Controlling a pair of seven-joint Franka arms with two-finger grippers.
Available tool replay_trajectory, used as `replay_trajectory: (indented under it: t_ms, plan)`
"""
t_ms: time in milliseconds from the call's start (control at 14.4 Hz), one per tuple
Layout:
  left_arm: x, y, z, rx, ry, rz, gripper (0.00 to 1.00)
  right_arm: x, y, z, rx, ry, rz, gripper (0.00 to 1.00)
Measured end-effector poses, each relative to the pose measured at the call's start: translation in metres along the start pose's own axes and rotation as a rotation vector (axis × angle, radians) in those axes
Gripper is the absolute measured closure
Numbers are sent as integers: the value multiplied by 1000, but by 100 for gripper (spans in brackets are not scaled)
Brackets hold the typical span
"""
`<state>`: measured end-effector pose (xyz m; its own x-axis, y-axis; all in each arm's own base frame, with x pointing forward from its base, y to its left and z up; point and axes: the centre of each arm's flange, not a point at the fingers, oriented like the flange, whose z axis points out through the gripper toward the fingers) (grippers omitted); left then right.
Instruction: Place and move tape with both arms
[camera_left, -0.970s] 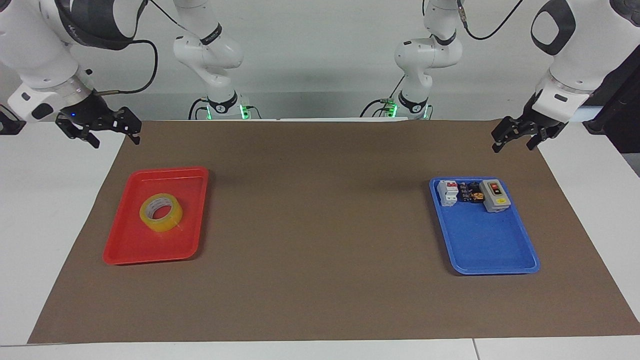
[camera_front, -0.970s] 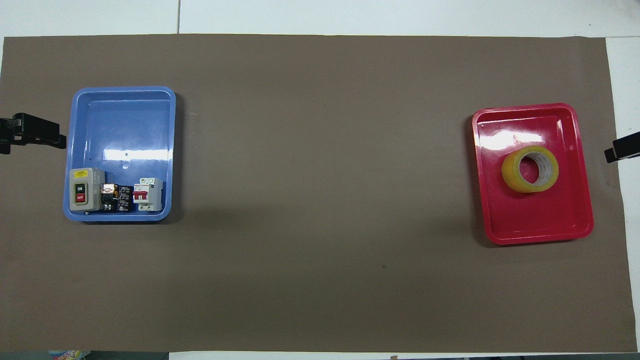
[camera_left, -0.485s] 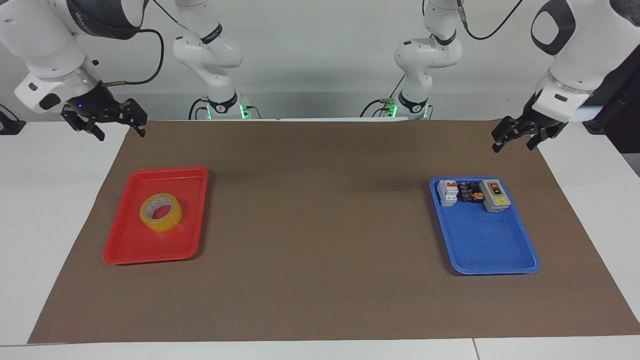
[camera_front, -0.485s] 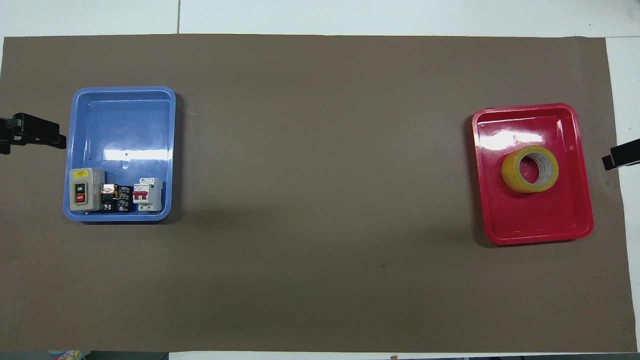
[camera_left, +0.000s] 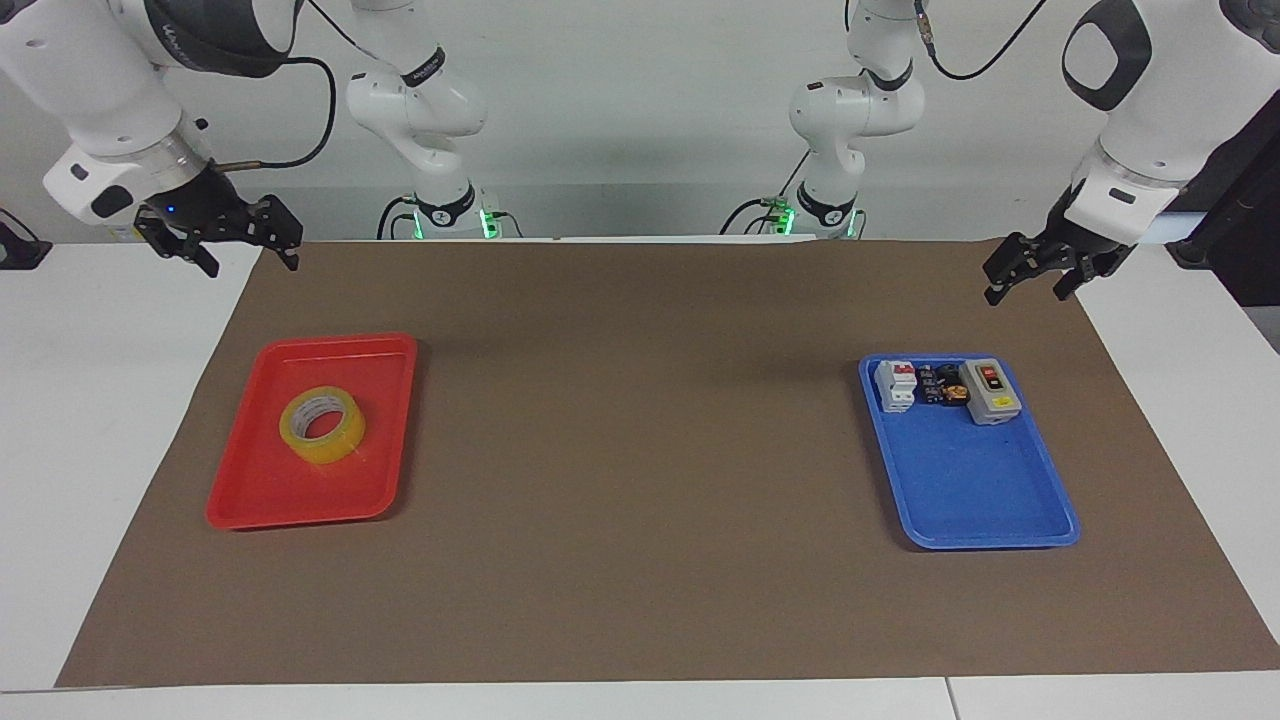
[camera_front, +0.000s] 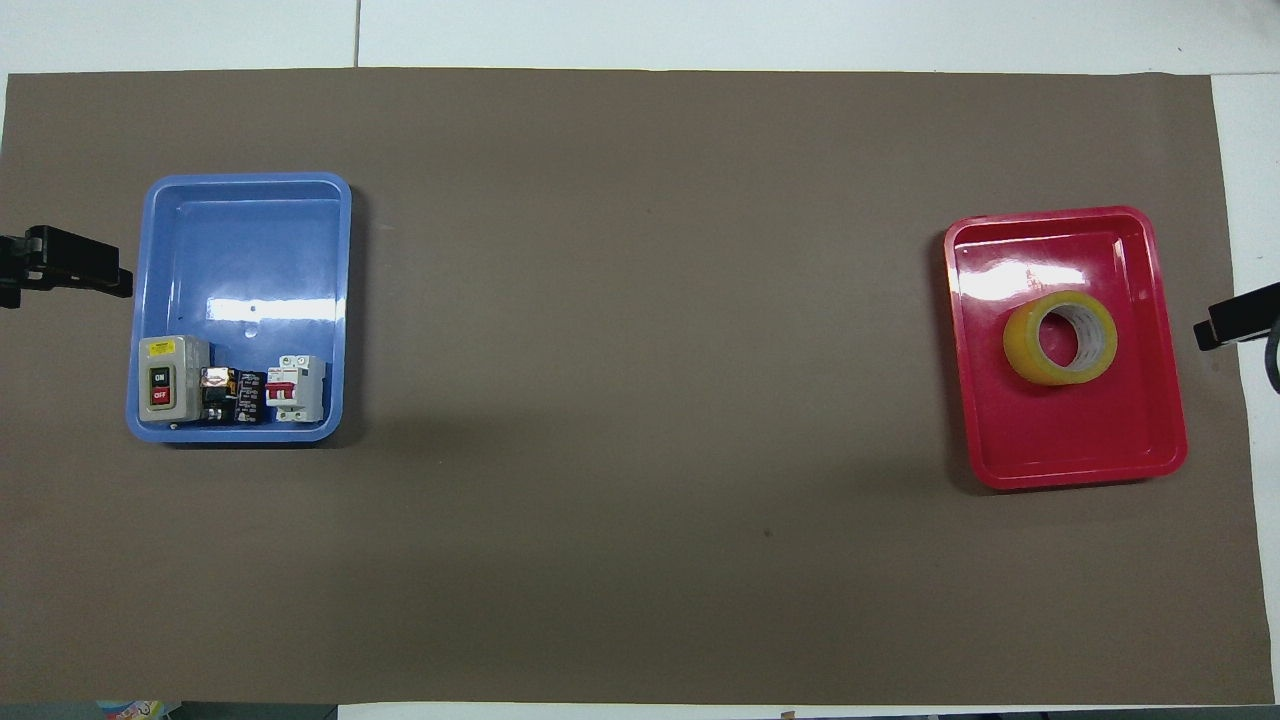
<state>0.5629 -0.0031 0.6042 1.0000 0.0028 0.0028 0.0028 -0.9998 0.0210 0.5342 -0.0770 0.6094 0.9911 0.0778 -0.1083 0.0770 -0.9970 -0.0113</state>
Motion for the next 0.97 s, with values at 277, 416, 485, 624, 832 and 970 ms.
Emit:
replay_trajectory:
  t_ms: [277, 416, 485, 624, 832, 970]
  plan:
    - [0, 0, 0, 0, 0, 0, 0, 0, -4, -3, -3, 8, -3, 0]
    - [0, 0, 0, 0, 0, 0, 0, 1, -4, -4, -5, 19, -2, 0]
    - [0, 0, 0, 0, 0, 0, 0, 1, -4, -5, -5, 20, -2, 0]
    - [0, 0, 0, 0, 0, 0, 0, 1, -2, -5, -6, 21, 1, 0]
    - [0, 0, 0, 0, 0, 0, 0, 3, -3, -7, -10, 41, 36, 0]
    - [0, 0, 0, 0, 0, 0, 0, 4, -4, -10, -11, 51, 63, 0]
